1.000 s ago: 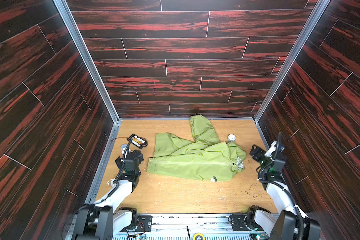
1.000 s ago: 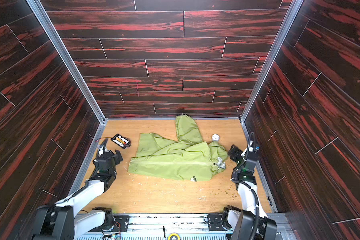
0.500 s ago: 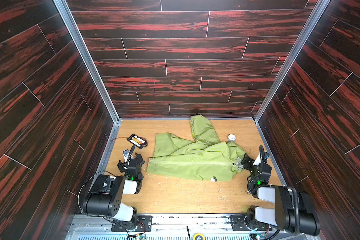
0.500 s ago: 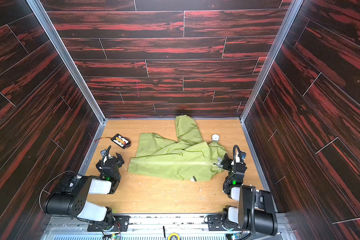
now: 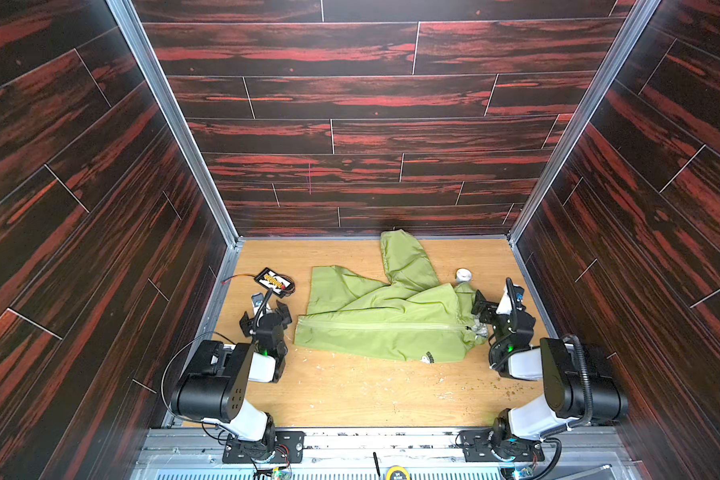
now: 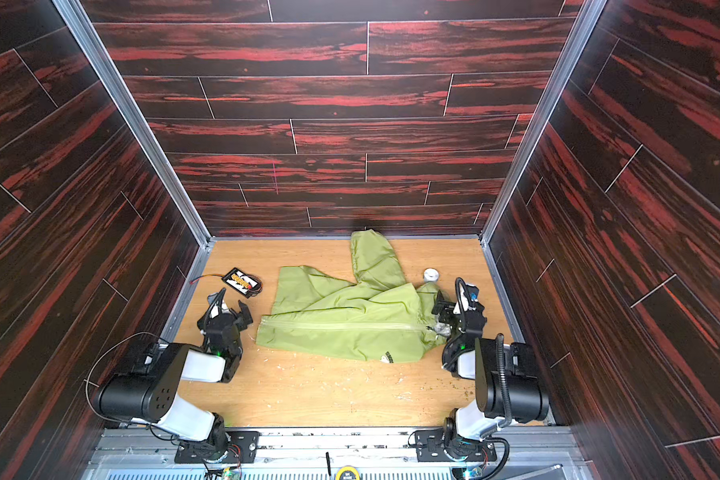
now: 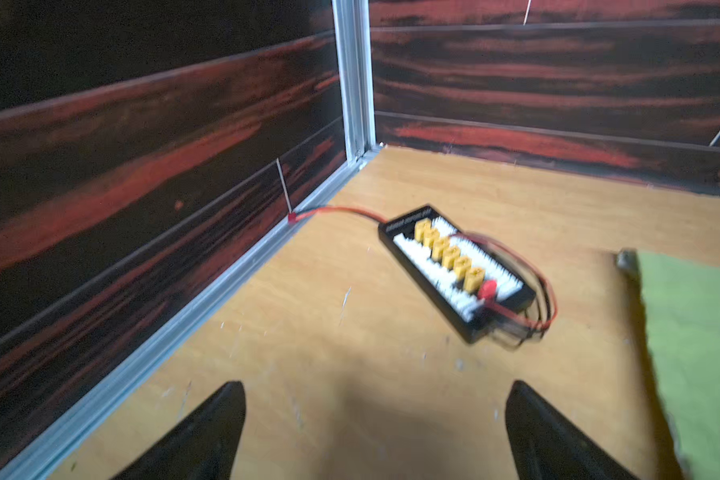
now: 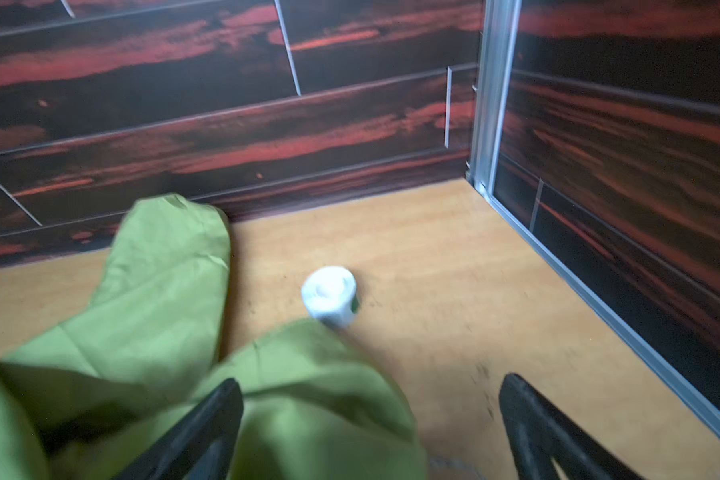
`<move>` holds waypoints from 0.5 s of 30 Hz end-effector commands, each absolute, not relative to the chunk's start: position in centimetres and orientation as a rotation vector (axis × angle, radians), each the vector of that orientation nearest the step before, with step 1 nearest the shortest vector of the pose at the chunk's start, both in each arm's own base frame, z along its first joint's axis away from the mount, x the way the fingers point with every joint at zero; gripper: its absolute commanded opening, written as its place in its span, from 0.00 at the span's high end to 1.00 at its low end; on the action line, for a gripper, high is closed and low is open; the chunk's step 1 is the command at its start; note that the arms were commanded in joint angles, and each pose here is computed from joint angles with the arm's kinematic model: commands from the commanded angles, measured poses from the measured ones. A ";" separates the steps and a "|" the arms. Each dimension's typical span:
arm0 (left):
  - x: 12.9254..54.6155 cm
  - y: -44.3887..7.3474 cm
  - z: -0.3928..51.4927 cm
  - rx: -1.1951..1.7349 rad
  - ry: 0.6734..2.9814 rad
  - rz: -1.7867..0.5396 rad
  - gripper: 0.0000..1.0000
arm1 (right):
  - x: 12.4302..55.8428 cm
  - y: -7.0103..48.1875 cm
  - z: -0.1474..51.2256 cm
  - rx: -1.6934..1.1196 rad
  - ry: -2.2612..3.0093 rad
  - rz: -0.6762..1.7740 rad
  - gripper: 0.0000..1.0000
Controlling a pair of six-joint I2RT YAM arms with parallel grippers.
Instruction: Zip up the jacket
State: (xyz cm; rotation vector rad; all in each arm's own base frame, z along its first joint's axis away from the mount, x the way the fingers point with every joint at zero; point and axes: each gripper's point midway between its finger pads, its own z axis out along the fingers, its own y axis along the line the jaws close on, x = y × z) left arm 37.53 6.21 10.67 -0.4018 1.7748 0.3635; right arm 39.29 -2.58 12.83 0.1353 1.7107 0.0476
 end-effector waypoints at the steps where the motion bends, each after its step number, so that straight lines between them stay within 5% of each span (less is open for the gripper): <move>1: 38.2 6.8 10.2 -0.418 1.831 0.378 0.01 | 39.1 -2.6 11.4 0.117 1.770 0.003 0.01; 15: 38.6 7.3 9.7 -0.430 1.865 0.320 0.01 | 39.1 -2.5 11.5 0.114 1.764 0.001 0.01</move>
